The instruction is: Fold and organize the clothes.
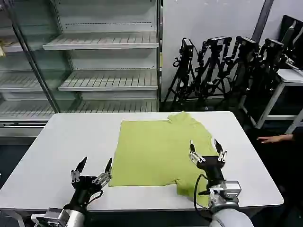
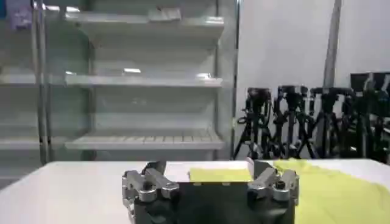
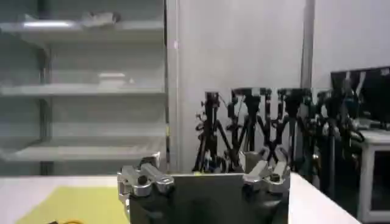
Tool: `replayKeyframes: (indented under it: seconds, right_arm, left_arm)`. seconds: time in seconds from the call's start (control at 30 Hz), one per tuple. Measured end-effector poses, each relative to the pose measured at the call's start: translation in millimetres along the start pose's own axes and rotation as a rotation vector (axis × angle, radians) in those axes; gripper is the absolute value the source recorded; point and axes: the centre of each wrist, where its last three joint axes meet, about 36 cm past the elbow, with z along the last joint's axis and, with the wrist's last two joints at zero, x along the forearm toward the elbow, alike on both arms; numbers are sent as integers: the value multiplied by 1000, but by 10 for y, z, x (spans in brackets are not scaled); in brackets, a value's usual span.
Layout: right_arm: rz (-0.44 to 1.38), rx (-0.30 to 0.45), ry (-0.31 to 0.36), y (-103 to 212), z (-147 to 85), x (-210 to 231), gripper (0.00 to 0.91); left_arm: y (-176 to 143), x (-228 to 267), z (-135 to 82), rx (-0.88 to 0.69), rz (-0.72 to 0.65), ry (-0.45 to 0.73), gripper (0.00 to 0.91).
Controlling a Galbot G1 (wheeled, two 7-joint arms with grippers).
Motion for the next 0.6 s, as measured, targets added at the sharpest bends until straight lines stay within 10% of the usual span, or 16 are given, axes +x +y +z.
replayKeyframes:
  seconds: [0.6]
  right_arm:
    - [44, -3, 256, -87, 363, 396, 907]
  left_arm:
    - [38, -195, 196, -52, 30, 237, 907]
